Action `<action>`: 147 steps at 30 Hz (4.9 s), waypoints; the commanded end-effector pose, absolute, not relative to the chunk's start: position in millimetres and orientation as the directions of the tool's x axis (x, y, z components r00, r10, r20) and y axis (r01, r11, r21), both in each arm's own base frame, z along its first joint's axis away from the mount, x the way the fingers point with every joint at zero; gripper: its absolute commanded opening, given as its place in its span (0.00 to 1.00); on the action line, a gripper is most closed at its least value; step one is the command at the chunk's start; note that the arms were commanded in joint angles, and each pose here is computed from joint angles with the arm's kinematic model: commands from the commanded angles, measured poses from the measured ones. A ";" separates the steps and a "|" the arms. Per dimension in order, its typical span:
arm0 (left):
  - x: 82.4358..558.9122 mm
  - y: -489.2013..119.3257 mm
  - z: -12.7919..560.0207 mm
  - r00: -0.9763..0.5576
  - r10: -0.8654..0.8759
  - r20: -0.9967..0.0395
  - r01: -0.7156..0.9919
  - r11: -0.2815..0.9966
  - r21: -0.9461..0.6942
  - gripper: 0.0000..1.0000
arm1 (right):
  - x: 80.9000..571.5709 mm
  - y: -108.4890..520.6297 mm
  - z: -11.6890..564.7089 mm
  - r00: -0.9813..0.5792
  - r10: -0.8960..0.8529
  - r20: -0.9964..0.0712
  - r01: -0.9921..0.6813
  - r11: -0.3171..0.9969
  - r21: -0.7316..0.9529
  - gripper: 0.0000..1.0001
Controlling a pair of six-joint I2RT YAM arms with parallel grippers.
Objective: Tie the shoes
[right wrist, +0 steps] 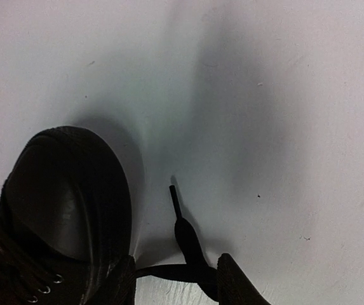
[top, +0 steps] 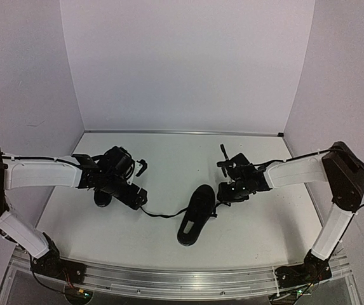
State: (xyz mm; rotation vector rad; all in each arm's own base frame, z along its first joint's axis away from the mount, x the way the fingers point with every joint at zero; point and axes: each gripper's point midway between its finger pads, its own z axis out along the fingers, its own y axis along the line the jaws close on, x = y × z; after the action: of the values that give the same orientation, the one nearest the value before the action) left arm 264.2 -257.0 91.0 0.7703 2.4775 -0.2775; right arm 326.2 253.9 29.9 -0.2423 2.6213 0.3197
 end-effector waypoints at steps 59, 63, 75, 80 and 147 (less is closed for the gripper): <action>312.6 -294.9 25.5 -0.883 0.159 -0.441 0.322 0.889 -0.324 0.01 | 329.5 308.7 26.6 -0.891 -0.106 -0.441 -0.313 0.847 0.429 0.00; 309.3 -295.9 67.7 -0.841 0.145 -0.522 0.357 0.874 -0.331 0.00 | 332.6 303.5 47.4 -0.874 -0.074 -0.479 -0.304 0.854 0.422 0.00; 307.5 -239.8 172.9 -0.702 0.078 -0.708 0.327 0.918 -0.224 0.00 | 334.1 186.4 177.2 -0.696 0.140 -0.704 -0.111 0.948 0.299 0.00; 308.3 -218.9 187.8 -0.682 0.080 -0.727 0.289 0.943 -0.167 0.00 | 321.4 145.8 210.1 -0.633 0.177 -0.753 -0.026 0.968 0.249 0.00; 247.5 -334.7 202.7 -0.252 0.384 -0.888 0.843 0.537 -0.006 0.00 | 296.1 350.6 108.7 -0.827 -0.229 -0.513 -0.484 0.754 0.444 0.45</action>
State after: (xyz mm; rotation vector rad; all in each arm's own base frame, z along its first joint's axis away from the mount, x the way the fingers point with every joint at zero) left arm 219.4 -311.4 170.9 1.0274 2.0061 -0.6609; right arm 302.3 351.6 140.6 -0.4826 2.4505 0.8566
